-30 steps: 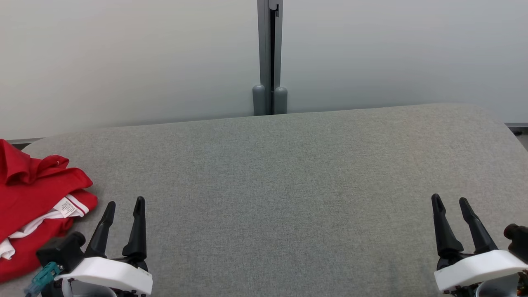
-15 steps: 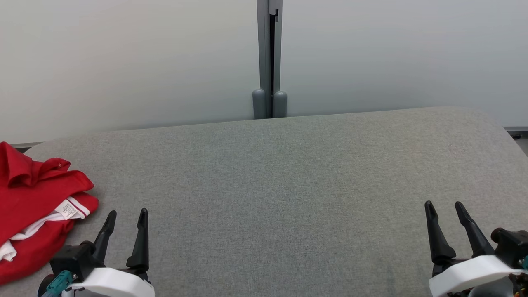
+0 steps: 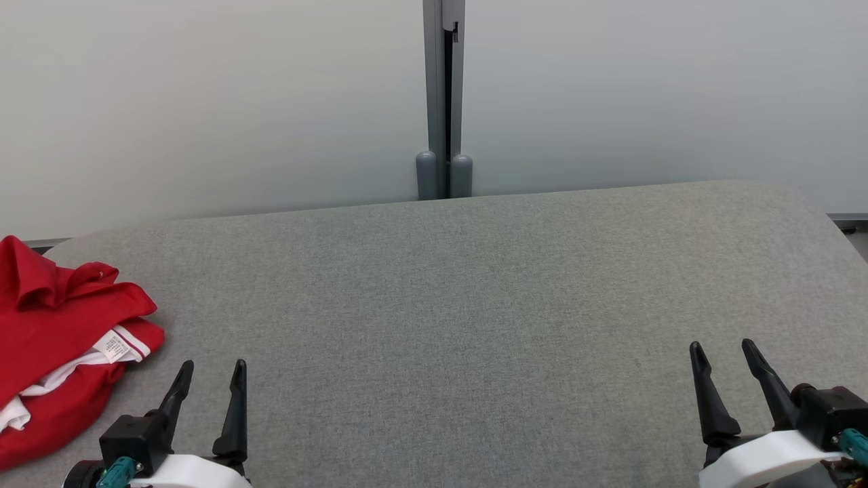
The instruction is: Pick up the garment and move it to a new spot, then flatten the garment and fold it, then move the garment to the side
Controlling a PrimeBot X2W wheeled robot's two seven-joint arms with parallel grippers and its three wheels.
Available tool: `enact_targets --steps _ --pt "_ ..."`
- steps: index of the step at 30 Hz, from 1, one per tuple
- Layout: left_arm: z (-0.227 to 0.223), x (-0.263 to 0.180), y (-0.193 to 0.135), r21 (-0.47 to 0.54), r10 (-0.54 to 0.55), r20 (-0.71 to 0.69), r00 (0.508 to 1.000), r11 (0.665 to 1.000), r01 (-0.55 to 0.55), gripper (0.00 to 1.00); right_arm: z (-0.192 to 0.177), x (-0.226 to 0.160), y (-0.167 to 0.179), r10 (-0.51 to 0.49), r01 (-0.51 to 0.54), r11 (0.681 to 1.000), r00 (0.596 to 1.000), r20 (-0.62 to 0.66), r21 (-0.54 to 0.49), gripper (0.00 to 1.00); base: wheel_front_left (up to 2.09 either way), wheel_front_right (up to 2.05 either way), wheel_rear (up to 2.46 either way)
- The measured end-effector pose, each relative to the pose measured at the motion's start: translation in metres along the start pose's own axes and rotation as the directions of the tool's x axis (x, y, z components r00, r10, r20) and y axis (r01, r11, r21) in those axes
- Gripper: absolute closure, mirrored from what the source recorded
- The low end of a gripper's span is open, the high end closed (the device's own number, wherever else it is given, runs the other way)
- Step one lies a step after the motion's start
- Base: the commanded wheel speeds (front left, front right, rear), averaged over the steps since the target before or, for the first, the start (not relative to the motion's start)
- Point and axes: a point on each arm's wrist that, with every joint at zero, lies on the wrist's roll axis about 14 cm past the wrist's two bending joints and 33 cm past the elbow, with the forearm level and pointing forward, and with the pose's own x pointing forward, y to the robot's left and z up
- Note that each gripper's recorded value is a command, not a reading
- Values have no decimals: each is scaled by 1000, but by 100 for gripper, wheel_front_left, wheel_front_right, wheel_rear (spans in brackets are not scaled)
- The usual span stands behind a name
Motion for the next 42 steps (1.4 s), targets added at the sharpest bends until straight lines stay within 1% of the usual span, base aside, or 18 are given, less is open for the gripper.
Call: enact_targets --steps 27,35,42 --pt "-11 -7 -2 111 -25 -8 1000 994 25 0 -2 -5 7 14 -14 994 1000 3 -109 0 0 0 0" --pt "-13 -8 1 97 -7 -14 1000 995 8 0 -3 -3 8 14 -14 995 1000 1 -98 0 0 0 0" --pt "-9 -10 12 77 30 0 1000 997 -30 0 -3 3 14 34 -33 995 999 1 -90 0 0 0 0"
